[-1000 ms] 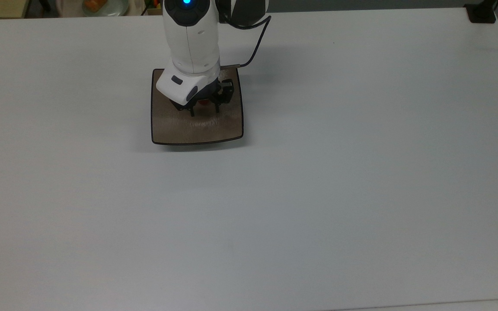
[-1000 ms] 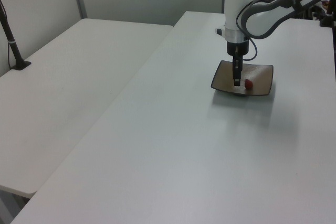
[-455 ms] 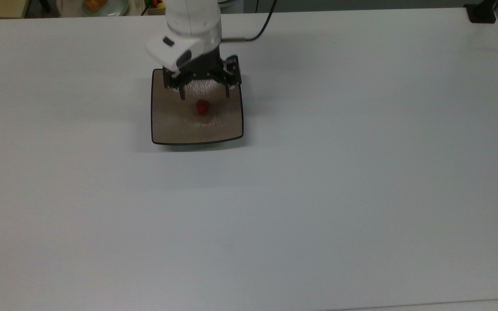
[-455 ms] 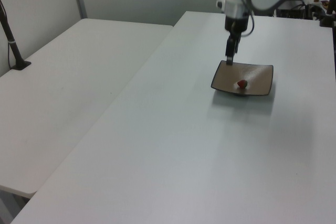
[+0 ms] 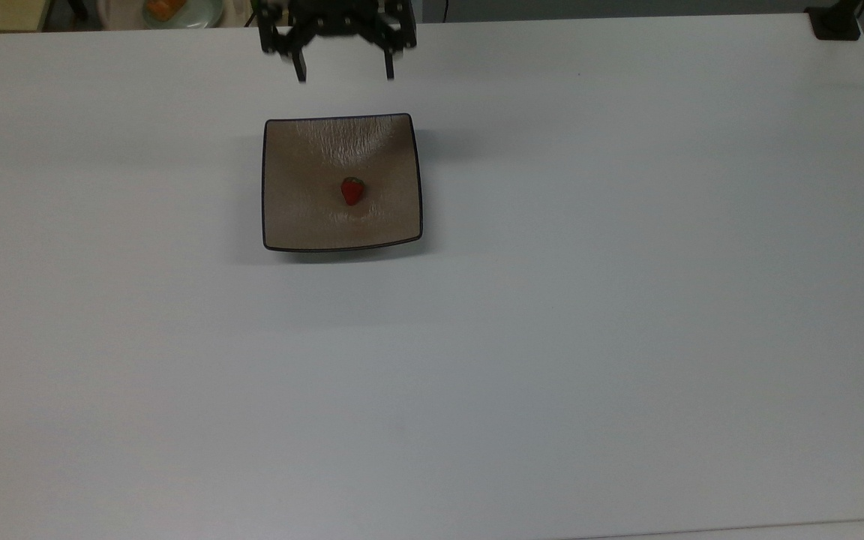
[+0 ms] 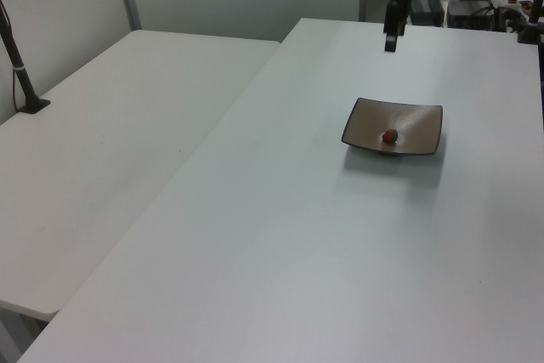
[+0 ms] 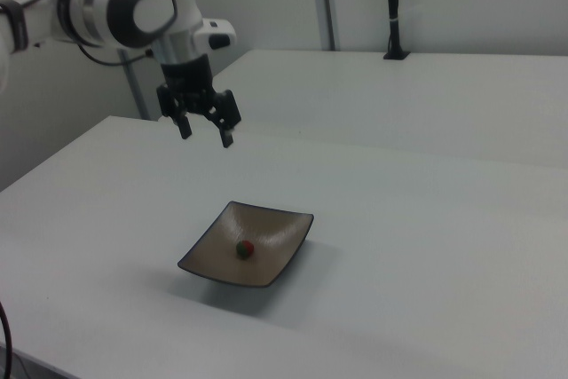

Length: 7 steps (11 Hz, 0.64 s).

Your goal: Strawberries on a ceramic plate

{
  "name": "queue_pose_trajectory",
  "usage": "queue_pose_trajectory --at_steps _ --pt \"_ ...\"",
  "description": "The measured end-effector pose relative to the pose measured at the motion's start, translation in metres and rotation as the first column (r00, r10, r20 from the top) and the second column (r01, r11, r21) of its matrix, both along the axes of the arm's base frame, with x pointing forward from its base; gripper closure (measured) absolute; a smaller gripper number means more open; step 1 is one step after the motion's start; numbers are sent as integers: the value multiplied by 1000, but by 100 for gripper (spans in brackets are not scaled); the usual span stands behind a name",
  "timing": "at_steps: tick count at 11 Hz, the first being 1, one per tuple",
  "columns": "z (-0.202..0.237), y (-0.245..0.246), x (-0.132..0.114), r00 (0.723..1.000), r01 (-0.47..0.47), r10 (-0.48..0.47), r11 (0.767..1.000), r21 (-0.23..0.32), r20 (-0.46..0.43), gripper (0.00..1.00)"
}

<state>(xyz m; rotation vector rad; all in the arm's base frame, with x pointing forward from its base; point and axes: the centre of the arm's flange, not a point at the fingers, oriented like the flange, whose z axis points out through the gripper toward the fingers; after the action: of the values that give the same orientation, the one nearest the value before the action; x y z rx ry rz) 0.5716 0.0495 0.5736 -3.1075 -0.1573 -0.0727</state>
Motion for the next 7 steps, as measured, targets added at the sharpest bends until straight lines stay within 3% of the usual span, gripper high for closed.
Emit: queue_pose_trajectory --at_steps 3,7 --pt "40 -3 -19 999 15 -15 1000 5 -33 0" --pt "49 3 -24 1000 3 -3 1000 9 -25 0"
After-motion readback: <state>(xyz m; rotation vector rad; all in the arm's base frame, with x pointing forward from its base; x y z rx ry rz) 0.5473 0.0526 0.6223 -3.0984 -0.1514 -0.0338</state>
